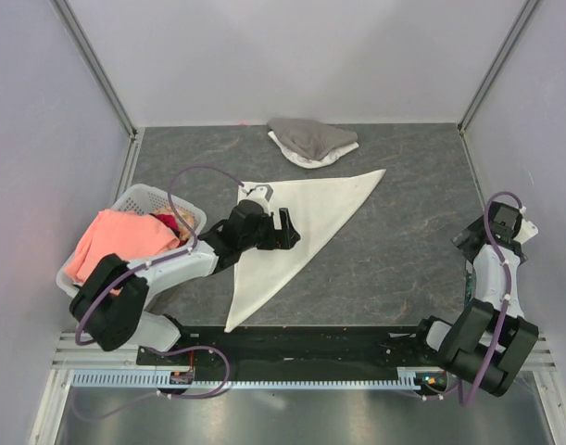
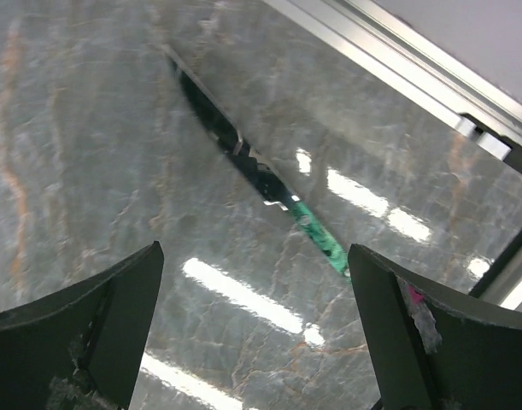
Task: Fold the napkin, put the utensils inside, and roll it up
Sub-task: Grab a utensil with the right arm
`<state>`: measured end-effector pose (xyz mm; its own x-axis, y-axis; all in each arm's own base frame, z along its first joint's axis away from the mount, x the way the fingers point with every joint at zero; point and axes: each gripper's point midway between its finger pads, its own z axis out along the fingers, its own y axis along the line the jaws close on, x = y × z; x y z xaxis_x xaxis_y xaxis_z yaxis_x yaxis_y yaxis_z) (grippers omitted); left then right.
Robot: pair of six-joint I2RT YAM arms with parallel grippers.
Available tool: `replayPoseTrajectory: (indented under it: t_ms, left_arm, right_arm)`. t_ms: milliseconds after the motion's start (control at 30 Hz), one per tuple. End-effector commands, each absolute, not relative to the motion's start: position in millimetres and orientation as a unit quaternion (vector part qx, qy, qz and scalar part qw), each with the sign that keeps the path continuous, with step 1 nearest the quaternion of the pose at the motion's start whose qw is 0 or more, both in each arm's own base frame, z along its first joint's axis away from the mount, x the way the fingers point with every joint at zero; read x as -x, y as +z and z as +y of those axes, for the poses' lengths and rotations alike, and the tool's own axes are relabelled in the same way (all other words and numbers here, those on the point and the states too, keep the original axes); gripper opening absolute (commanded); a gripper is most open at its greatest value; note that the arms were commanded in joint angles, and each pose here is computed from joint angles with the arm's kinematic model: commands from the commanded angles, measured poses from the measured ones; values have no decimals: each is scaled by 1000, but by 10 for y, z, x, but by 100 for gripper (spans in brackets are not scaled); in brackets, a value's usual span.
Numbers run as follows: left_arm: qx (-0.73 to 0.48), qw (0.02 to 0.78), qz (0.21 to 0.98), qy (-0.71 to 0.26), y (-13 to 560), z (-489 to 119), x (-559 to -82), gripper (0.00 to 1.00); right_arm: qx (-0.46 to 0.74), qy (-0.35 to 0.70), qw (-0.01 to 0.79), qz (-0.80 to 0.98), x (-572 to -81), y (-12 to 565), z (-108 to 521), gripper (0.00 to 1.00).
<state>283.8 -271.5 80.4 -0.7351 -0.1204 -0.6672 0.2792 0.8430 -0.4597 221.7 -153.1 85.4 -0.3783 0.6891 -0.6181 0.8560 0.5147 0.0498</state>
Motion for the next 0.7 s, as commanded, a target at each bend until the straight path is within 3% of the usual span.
replayPoseTrajectory:
  t_ms: [0,667]
  left_arm:
    - [-67,424,855,-291,1409,-2721,-2922,96]
    - [-120,475,794,-359,2534,-2753,-2705,98]
  right_arm:
    - [-503,-133,277,808,-2132,731,-1562,98]
    - [-546,-73,216,806,-2057,37,-1385,98]
